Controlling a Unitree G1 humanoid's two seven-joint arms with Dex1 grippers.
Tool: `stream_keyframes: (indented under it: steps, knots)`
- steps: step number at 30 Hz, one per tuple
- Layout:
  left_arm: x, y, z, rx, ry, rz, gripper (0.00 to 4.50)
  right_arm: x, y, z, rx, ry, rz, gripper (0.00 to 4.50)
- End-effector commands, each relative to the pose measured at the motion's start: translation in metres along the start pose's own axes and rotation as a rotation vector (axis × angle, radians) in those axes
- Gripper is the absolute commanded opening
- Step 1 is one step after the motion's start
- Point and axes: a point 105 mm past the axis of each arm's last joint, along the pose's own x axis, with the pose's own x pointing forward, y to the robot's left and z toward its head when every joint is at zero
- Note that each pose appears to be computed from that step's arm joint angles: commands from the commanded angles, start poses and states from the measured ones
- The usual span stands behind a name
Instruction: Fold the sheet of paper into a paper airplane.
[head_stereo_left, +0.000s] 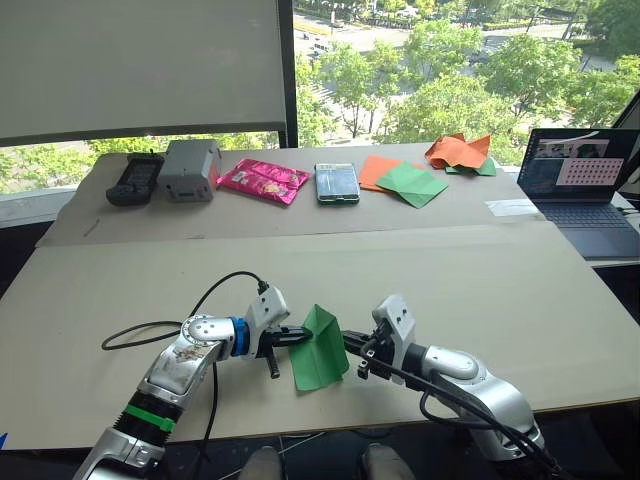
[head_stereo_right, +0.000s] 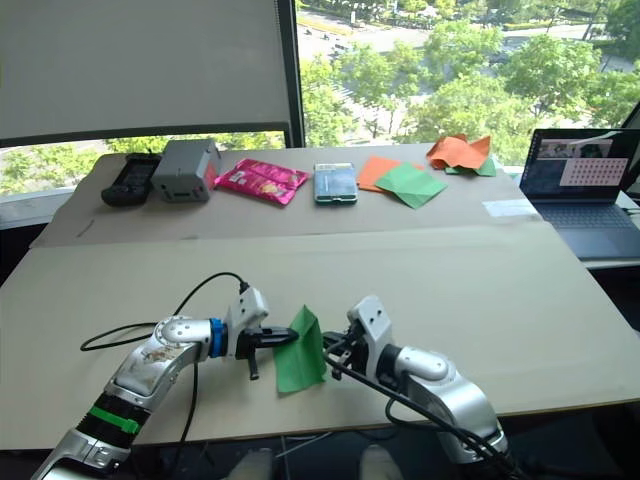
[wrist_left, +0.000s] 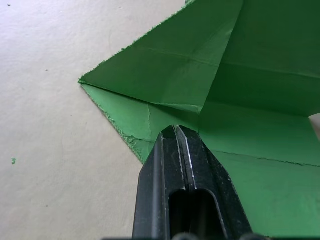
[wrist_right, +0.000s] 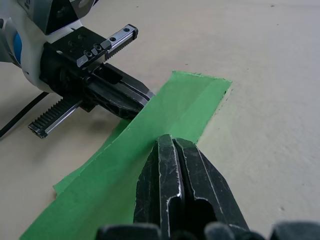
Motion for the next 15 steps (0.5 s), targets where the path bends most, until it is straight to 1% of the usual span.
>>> stream_keyframes:
  steps: [1,12,15]
  knots:
    - [0.0,0.001,0.003,-0.008,0.002,0.01,0.03,0.004,0.004,0.014,-0.037,-0.053,0.015,0.0]
    - [0.0,0.001,0.01,-0.01,-0.018,0.009,0.03,0.012,0.008,0.015,-0.041,-0.056,0.032,0.0]
    - [0.007,-0.006,0.014,0.002,-0.025,-0.024,0.03,0.013,0.008,0.015,-0.041,-0.058,0.037,0.0]
